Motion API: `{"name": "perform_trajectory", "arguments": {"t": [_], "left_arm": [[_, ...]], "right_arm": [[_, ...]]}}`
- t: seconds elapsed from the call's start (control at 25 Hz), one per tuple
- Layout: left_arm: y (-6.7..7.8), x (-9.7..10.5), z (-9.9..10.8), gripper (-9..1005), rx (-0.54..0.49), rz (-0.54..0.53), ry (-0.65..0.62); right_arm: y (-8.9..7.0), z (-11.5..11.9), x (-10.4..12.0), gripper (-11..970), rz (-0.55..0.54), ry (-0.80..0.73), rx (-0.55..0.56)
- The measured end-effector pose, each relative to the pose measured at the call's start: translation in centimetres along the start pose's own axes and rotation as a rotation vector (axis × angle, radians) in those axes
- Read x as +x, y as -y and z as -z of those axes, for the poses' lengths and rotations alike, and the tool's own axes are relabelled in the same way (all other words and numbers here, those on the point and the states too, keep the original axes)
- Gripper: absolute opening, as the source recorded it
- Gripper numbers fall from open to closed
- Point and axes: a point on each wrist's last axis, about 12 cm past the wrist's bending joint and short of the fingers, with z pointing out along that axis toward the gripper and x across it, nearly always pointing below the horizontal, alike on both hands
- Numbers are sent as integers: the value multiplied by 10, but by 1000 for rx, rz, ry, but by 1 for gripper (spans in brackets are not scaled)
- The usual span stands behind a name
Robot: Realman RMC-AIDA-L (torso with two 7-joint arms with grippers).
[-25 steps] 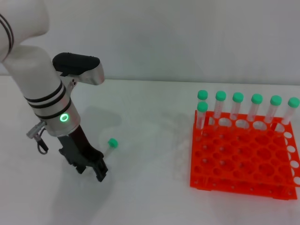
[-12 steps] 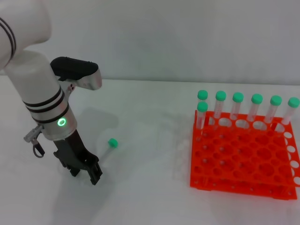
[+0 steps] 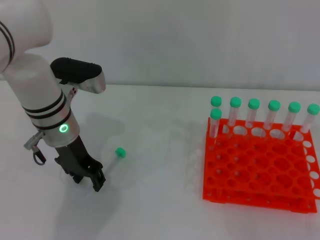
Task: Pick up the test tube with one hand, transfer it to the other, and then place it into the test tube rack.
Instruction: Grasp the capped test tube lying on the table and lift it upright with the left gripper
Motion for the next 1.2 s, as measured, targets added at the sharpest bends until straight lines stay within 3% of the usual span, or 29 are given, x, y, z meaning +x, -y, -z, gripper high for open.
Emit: {"name": "perform_trajectory", "arguments": {"t": [0.84,1.2], "left_arm": [[6,-3,-3,515,-21,-14,-1],[5,-2,-3,378,-41,4,-14]], "right_arm": [[-1,-1,0,649,1,1,-5],[-1,0,0,649,-1,-1,-5]]}}
